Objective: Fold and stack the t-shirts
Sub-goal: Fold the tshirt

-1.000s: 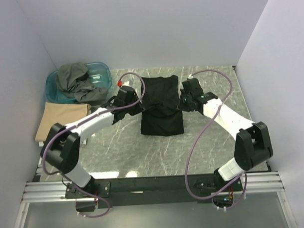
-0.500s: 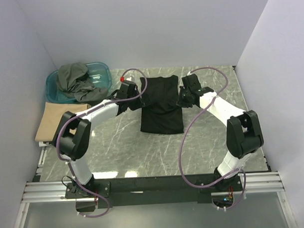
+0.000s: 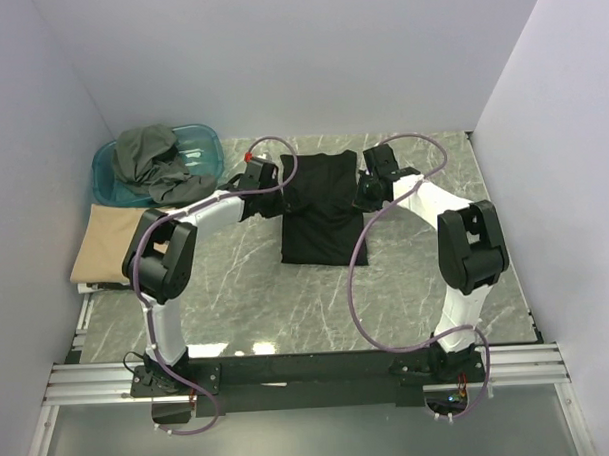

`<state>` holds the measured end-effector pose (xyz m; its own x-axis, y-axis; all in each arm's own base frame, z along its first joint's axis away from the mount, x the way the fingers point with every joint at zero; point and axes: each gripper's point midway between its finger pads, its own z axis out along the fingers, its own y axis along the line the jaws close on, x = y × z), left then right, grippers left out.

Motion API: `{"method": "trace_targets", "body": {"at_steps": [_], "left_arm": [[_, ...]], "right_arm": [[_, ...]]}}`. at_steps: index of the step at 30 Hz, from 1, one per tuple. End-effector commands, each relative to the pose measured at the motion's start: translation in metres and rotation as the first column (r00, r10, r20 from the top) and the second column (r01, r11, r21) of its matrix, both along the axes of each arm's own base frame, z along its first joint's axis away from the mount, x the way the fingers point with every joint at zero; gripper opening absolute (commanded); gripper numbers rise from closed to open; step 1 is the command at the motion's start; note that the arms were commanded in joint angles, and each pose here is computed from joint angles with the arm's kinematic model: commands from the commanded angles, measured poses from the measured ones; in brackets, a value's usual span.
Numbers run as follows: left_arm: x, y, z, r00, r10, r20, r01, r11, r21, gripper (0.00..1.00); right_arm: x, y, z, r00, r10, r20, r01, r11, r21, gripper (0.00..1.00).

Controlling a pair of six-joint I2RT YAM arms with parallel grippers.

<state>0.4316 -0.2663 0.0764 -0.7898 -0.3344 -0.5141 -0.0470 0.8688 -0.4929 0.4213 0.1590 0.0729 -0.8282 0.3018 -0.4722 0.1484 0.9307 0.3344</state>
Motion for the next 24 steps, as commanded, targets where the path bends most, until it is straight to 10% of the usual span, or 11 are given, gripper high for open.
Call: {"method": "trace_targets", "body": {"at_steps": [1,5,11,24], "left_arm": [[0.011,0.000,0.010,1.000,0.003,0.024,-0.003,1.000,-0.006,0.16],[0.012,0.000,0.007,1.000,-0.006,0.006,0.006,1.000,-0.015,0.34],[0.009,0.001,0.027,0.999,-0.013,0.048,0.015,0.999,-0.031,0.97],[-0.072,0.004,0.027,0.996,-0.086,0.017,0.087,0.994,-0.071,0.99]], "right_arm": [[0.021,0.005,0.013,0.999,0.020,0.047,-0.021,0.999,0.035,0.12],[0.029,0.004,0.014,0.999,0.020,0.043,-0.021,0.999,0.039,0.43],[0.028,-0.002,0.024,0.998,0.012,0.055,-0.013,1.000,0.015,0.75],[-0.055,-0.019,0.024,0.998,-0.028,0.053,0.024,0.997,0.073,0.76]]}}
